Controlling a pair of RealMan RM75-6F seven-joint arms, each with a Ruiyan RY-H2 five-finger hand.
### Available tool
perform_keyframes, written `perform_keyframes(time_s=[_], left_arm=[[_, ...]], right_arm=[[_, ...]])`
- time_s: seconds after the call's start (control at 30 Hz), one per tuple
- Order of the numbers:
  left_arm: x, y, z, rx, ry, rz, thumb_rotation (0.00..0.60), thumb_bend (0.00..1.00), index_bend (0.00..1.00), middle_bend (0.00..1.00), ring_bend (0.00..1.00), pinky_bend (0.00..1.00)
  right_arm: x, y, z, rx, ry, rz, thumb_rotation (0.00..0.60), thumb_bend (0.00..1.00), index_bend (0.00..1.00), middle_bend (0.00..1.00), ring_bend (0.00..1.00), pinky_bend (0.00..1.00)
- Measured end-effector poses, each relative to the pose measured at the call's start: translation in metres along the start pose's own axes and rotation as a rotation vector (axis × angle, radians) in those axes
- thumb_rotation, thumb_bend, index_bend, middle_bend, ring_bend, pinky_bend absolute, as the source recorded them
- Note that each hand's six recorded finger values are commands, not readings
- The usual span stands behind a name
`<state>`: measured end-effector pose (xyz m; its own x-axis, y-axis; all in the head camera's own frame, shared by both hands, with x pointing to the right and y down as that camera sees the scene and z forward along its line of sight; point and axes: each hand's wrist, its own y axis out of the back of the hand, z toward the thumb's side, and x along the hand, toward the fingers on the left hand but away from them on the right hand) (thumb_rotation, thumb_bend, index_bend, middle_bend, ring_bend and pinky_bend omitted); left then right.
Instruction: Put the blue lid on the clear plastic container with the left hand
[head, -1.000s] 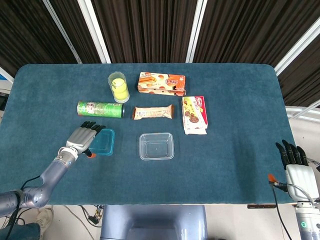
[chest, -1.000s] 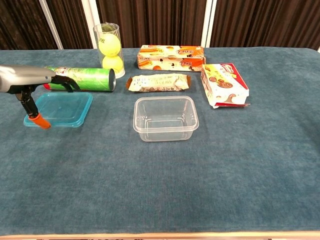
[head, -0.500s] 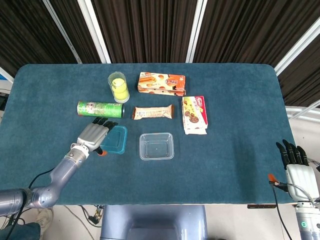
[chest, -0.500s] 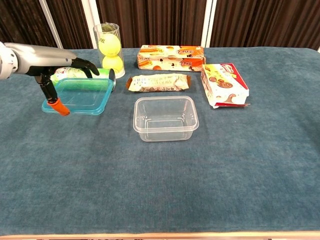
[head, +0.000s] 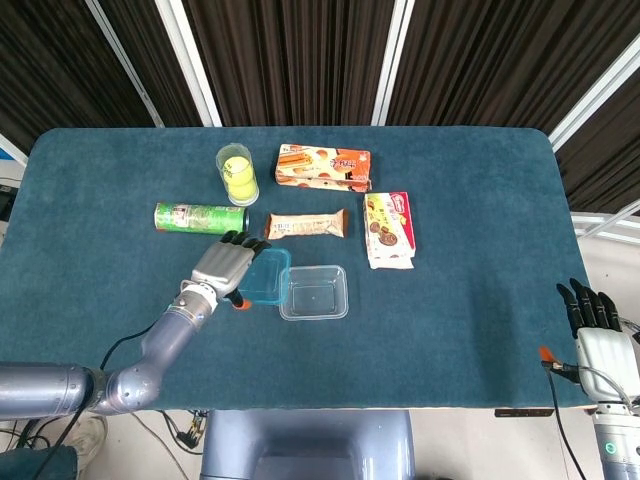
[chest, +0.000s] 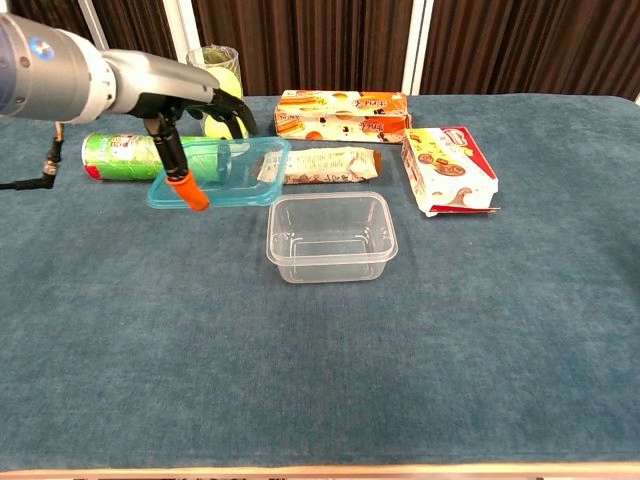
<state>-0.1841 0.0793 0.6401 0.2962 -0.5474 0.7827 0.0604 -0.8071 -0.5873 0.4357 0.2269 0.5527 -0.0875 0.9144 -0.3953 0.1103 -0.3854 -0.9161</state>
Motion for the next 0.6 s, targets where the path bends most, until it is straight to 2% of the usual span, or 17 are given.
perform_keyframes(time_s=[0.2, 0.6], left_arm=[[0.003, 0.006, 0.024, -0.014, 0.013, -0.020, 0.600, 0.38, 0.15, 0.36, 0.00, 0.03], [0.018, 0.004, 0.059, -0.012, 0.063, -0.001, 0.600, 0.38, 0.17, 0.34, 0.00, 0.03]], right_arm=[[0.001, 0.001, -0.001, -0.007, -0.006, -0.005, 0.600, 0.29, 0.06, 0.00, 0.00, 0.00], [0.000, 0.002, -0.004, -0.020, -0.020, -0.006, 0.600, 0.29, 0.06, 0.00, 0.00, 0.00]])
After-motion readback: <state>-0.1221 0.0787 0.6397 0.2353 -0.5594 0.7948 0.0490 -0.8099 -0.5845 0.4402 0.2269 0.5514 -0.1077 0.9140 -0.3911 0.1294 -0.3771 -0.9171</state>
